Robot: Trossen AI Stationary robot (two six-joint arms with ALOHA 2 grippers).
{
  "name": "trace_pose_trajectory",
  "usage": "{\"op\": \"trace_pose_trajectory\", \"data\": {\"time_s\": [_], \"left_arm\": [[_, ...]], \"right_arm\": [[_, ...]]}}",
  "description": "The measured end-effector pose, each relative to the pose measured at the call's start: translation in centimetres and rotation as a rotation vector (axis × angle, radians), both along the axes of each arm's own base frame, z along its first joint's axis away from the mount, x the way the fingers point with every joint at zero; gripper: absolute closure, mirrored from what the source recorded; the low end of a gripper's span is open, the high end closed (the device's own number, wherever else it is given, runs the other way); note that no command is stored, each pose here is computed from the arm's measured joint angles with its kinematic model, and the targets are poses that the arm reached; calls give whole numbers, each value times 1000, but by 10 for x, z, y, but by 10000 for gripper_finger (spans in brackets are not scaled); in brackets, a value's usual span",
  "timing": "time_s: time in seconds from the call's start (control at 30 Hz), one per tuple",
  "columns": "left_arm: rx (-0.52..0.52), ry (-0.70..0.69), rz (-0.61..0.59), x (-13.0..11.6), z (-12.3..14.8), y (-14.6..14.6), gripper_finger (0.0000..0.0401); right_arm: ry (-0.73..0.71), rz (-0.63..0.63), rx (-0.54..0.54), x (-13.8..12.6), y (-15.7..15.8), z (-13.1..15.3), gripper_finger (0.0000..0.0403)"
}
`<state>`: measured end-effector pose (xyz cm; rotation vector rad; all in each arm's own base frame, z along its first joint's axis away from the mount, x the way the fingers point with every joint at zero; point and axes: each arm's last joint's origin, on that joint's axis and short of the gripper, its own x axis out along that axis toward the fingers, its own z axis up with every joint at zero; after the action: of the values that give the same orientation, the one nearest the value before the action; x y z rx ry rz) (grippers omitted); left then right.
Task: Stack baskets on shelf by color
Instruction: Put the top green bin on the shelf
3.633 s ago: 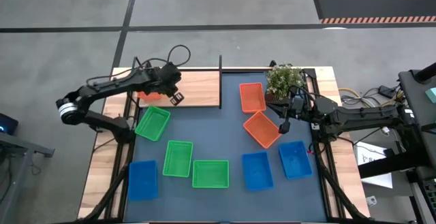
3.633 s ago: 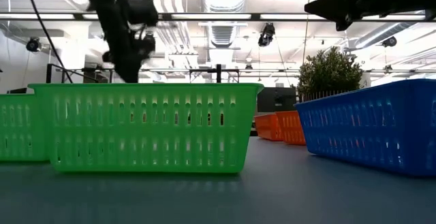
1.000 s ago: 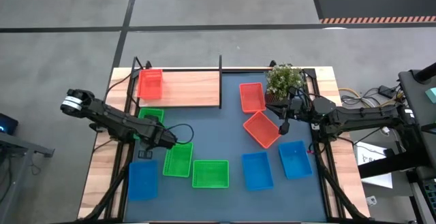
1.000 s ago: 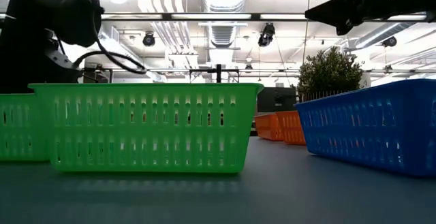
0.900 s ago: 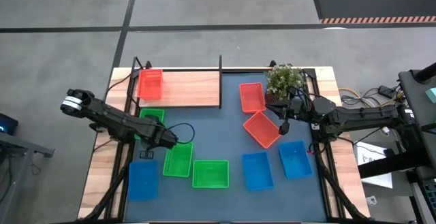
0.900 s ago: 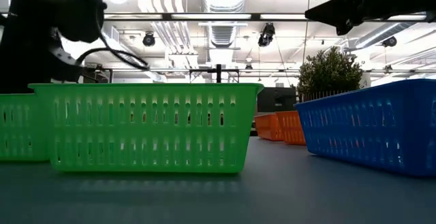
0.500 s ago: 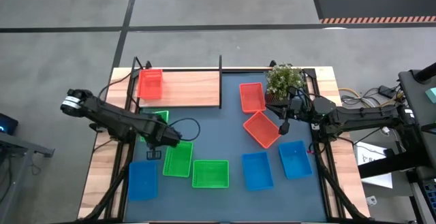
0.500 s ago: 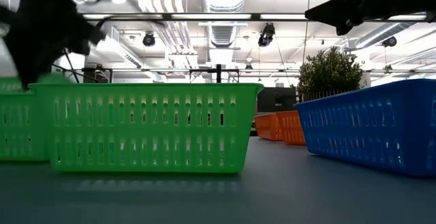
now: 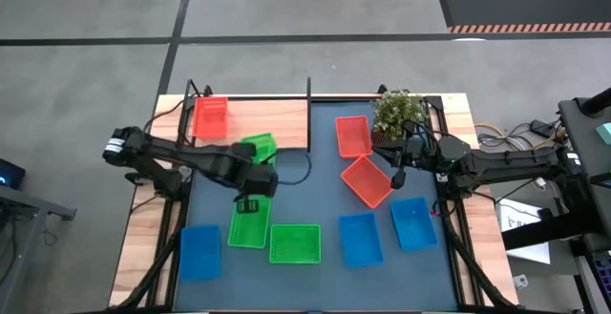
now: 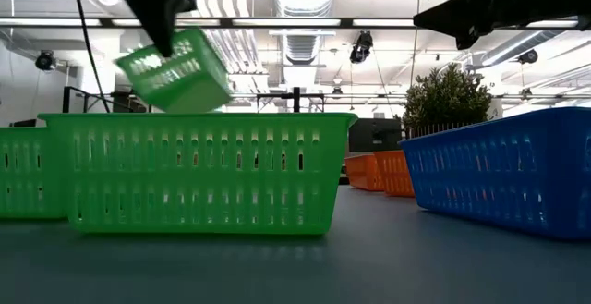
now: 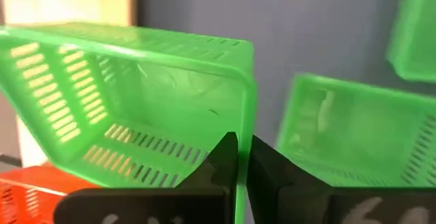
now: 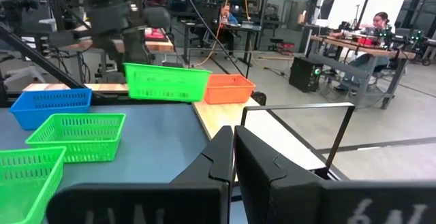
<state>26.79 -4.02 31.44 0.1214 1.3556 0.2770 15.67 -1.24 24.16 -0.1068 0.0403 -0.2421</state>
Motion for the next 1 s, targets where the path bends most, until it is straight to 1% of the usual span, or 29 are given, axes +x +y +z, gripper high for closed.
{"op": "trace_pose_trajectory", "data": {"time_s": [0.2,0.33,0.53,0.6,0.7,0.9,1.0], "left_arm": [[79,59,94,12,-10,45,401],[79,91,198,15,-17,79,401],[59,179,256,17,-33,123,401],[54,214,253,18,-39,135,401],[47,270,215,21,-50,147,401],[29,354,151,25,-66,161,401],[46,368,130,27,-70,166,401]], "right_arm": [[21,0,0,0,0,-2,394],[22,0,1,0,0,-2,394],[22,0,0,0,0,-2,394],[23,0,1,0,0,-2,394],[23,0,0,0,0,-2,394],[29,0,1,0,0,-3,394],[30,0,1,0,0,-3,394]]}}
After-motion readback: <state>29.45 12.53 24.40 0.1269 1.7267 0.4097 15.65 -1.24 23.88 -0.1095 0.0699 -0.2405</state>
